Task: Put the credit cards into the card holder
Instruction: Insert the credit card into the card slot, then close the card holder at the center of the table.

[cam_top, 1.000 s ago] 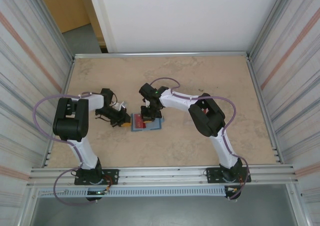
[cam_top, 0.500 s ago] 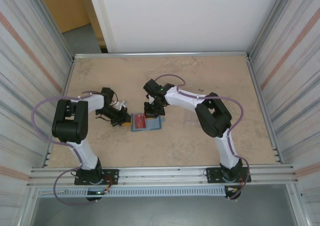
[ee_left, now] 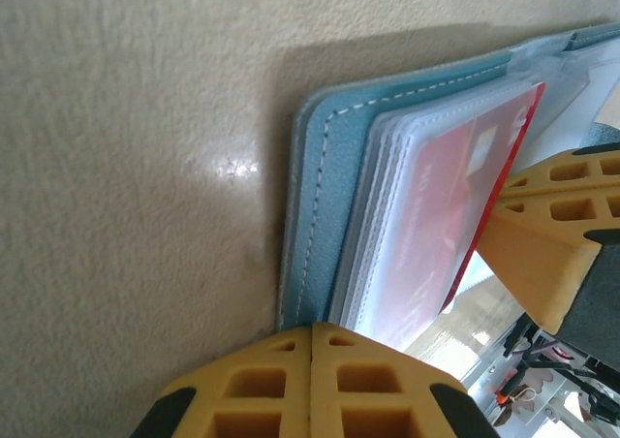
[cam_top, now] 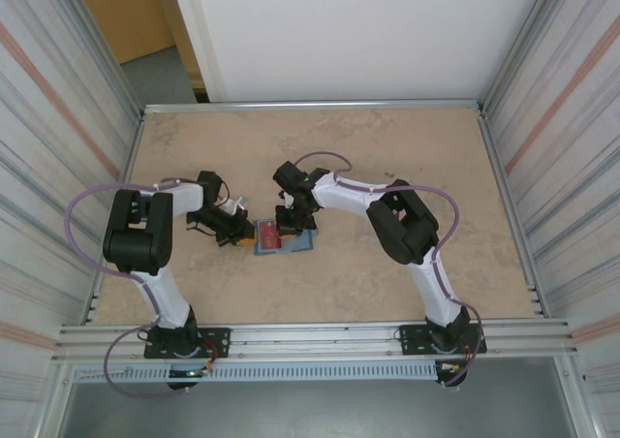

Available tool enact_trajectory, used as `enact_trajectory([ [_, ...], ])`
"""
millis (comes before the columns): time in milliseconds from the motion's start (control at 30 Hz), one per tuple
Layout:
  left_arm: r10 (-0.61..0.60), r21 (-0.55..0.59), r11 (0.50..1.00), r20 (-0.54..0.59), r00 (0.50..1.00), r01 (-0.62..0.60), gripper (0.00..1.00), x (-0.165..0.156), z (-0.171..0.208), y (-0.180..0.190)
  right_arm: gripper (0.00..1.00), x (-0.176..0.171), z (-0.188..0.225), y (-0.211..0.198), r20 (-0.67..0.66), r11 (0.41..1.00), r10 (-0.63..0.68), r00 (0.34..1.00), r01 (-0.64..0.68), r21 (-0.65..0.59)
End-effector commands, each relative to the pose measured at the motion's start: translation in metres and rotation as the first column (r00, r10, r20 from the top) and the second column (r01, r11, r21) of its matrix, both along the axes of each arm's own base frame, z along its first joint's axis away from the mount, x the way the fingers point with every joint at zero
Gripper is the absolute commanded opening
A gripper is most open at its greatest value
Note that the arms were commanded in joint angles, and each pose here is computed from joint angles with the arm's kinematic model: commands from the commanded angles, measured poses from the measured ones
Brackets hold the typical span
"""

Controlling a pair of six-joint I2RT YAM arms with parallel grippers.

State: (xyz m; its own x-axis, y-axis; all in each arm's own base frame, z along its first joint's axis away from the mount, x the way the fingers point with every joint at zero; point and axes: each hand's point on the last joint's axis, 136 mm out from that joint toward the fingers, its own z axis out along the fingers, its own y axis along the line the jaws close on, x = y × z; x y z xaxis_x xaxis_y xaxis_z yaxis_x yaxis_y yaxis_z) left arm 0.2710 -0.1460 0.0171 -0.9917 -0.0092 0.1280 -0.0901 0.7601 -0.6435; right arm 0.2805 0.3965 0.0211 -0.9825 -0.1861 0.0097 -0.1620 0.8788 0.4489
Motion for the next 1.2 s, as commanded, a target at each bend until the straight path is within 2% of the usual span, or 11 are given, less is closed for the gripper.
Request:
enact_trajectory([
  [0, -0.020, 0.018, 1.000, -0.039, 0.999, 0.021, 0.06, -0.010, -0.012, -0.001, 0.00, -0.007, -0.004, 0.014, -0.006, 0.999, 0.042, 0.999, -0.042, 0.019],
  [233, -0.027, 0.017, 0.999, -0.032, 0.999, 0.028, 0.06, -0.010, -0.011, -0.003, 0.00, -0.007, 0.009, 0.027, -0.003, 0.996, 0.058, 0.998, -0.057, 0.064],
  [367, -0.033, 0.026, 0.999, -0.007, 0.999, 0.033, 0.06, -0.007, -0.006, -0.002, 0.00, 0.001, 0.023, 0.011, 0.025, 0.998, 0.032, 0.999, -0.033, 0.054],
  [467, -0.036, 0.032, 0.999, 0.032, 0.999, 0.035, 0.09, -0.004, 0.003, 0.000, 0.05, 0.007, 0.045, -0.009, 0.065, 0.999, 0.008, 0.998, -0.011, 0.046],
  [633, -0.039, 0.057, 0.998, 0.110, 0.993, 0.032, 0.23, 0.000, 0.020, 0.007, 0.22, 0.009, 0.062, -0.051, 0.098, 1.000, -0.024, 0.995, 0.026, -0.013],
  [733, -0.029, 0.053, 0.998, 0.126, 0.992, 0.023, 0.38, -0.001, 0.024, 0.008, 0.26, 0.007, 0.057, -0.065, 0.098, 0.998, -0.040, 0.994, 0.045, -0.042],
  [833, -0.015, 0.046, 0.999, 0.112, 0.994, 0.010, 0.49, -0.003, 0.022, 0.007, 0.29, 0.007, 0.050, -0.067, 0.093, 0.997, -0.042, 0.995, 0.048, -0.061],
  [967, 0.020, 0.047, 0.999, 0.064, 0.998, -0.023, 0.74, -0.008, 0.015, 0.006, 0.35, 0.013, 0.038, -0.070, 0.098, 0.995, -0.059, 0.993, 0.067, -0.078],
  [1000, 0.026, 0.045, 0.999, 0.053, 0.998, -0.028, 0.77, -0.009, 0.013, 0.005, 0.35, 0.015, 0.035, -0.071, 0.092, 0.994, -0.066, 0.994, 0.074, -0.082],
  [1167, 0.035, -0.021, 0.999, -0.014, 0.999, -0.035, 0.77, -0.012, 0.007, -0.013, 0.39, 0.018, 0.025, -0.078, 0.096, 0.990, -0.070, 0.993, 0.081, -0.116],
])
